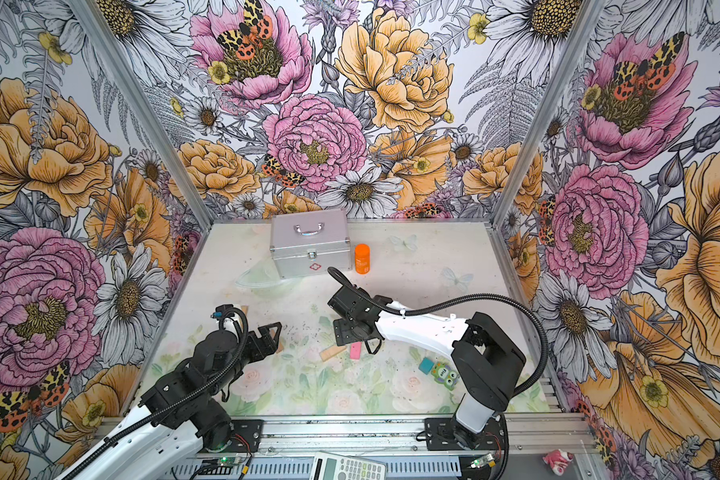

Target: Build the wood block tower

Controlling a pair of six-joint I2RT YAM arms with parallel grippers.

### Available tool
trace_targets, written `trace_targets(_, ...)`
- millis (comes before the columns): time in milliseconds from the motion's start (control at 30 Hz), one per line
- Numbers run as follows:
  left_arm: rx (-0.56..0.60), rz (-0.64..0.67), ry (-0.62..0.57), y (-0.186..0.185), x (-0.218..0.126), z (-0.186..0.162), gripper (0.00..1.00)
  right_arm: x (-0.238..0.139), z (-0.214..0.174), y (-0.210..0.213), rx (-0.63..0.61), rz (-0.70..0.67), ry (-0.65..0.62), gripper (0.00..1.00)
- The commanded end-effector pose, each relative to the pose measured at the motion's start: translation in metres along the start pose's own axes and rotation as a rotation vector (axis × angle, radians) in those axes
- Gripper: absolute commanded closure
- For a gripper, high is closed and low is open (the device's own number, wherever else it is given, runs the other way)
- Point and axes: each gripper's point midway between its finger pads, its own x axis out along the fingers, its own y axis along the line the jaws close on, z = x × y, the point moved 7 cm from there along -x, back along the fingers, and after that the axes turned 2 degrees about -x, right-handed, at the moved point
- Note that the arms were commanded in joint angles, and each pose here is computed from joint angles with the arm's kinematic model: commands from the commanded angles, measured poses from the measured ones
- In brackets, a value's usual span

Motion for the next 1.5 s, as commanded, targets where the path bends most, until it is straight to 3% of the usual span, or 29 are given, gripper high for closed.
trace_targets(0, -0.011, 0.015, -0.002, 0.0, -0.001, -0.001, 0.07, 0.003, -0.002, -0.005, 0.052, -0.024, -0.024, 0.18)
trace_targets(333, -0.005, 0.013, -0.01, -0.006, -0.004, 0.003, 0.07, 0.026, -0.008, -0.004, 0.055, -0.048, 0.023, 0.23)
trace_targets(633, 0.01, 0.023, -0.025, -0.008, -0.004, 0.008, 0.06, 0.039, -0.013, -0.007, 0.056, -0.078, 0.055, 0.37)
trace_targets(900, 0.022, 0.013, -0.036, -0.012, -0.007, 0.013, 0.06, 0.043, -0.014, -0.006, 0.064, -0.077, 0.071, 0.37)
trace_targets(1133, 0.025, 0.013, -0.022, -0.013, -0.005, 0.011, 0.06, 0.046, -0.018, -0.008, 0.072, -0.085, 0.086, 0.5)
trace_targets(1467, 0.005, -0.013, 0.031, -0.016, 0.003, -0.003, 0.06, 0.033, -0.038, -0.047, 0.127, -0.145, 0.083, 0.53)
